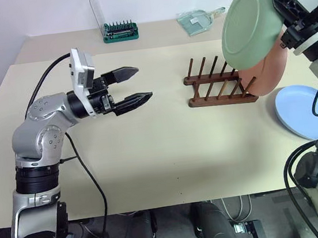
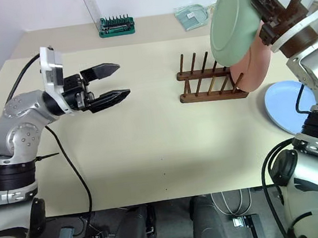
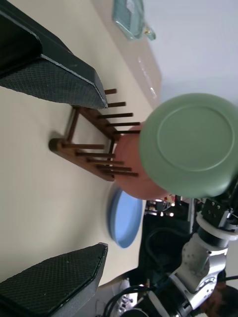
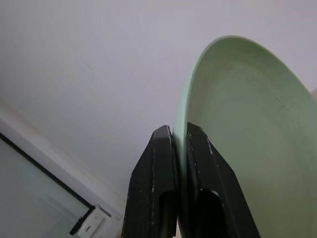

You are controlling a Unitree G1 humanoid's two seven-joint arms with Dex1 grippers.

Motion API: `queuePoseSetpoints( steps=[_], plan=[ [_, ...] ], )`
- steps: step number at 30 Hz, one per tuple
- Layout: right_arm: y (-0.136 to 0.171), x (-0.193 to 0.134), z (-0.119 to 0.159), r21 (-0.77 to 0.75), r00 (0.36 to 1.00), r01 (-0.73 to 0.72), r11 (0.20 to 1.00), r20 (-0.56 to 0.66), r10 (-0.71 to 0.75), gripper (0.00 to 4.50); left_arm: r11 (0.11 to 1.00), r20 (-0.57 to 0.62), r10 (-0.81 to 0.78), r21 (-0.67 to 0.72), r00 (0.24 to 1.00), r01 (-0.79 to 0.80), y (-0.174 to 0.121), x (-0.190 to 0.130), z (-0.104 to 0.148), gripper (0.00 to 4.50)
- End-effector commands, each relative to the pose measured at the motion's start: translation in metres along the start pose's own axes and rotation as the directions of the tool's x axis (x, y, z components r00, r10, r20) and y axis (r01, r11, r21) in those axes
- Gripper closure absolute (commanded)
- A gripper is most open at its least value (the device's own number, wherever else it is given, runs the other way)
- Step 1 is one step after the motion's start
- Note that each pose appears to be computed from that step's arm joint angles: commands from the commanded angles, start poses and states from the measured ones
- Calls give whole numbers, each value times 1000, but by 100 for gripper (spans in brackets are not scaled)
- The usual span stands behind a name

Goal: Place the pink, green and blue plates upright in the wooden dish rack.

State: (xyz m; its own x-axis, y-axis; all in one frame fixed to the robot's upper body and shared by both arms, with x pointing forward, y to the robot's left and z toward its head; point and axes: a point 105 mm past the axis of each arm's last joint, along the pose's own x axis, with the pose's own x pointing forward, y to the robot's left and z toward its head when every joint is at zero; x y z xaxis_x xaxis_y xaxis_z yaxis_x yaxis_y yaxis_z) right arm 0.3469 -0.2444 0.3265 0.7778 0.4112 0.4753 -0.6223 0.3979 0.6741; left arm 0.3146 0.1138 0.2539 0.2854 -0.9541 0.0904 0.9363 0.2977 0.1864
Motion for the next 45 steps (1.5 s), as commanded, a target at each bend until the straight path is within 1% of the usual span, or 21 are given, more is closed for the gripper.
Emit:
queuePoseSetpoints(
  steps=[1, 14, 16, 19, 21, 22, 26, 29, 31, 35, 41, 45],
  plan=[
    [1, -6, 12, -10, 1000, -11, 1000, 25, 12, 450, 998, 11, -15, 62, 1000, 14, -4, -4, 10, 7],
    [-34, -21, 1, -9, 997, 77, 997, -19, -77, 450, 996, 2, 0, 85, 1000, 0, -3, 0, 8, 7],
    [-36, -22, -4, 7, 997, 69, 998, -32, -68, 450, 997, -2, 2, 79, 1000, -2, -3, 0, 6, 7],
    [-35, -20, -12, -27, 997, 42, 999, -70, -44, 450, 997, 1, 5, 77, 1000, -5, -2, 1, 7, 7],
    [-37, -19, -13, -21, 997, 37, 999, -69, -39, 377, 997, 1, 5, 79, 1000, -5, -3, 1, 7, 0],
    [-39, -18, -14, -29, 996, 45, 999, -77, -47, 348, 997, 0, 6, 78, 1000, -6, -3, 2, 7, 0],
    [-37, -14, -17, -52, 995, 31, 998, -98, -36, 142, 997, 0, 11, 73, 1000, -11, -2, 2, 7, 0],
    [-33, -11, -16, -67, 995, 18, 998, -94, -24, 4, 997, -1, 21, 72, 1000, -21, -1, 2, 6, 0],
    [-31, -9, -15, -92, 995, 13, 996, -94, -22, 4, 997, -2, 23, 73, 1000, -23, -1, 2, 6, 0],
    [-10, -6, -15, -131, 992, -78, 988, -109, 64, 4, 998, 2, 19, 66, 1000, -20, -2, 2, 7, 0],
    [12, -11, -23, -182, 973, -179, 967, -176, 147, 4, 998, 4, 10, 61, 1000, -10, -2, 4, 6, 0],
    [20, -13, -13, -230, 975, -193, 954, -152, 161, 4, 998, 6, 9, 62, 1000, -10, -2, 5, 6, 0]
  ],
)
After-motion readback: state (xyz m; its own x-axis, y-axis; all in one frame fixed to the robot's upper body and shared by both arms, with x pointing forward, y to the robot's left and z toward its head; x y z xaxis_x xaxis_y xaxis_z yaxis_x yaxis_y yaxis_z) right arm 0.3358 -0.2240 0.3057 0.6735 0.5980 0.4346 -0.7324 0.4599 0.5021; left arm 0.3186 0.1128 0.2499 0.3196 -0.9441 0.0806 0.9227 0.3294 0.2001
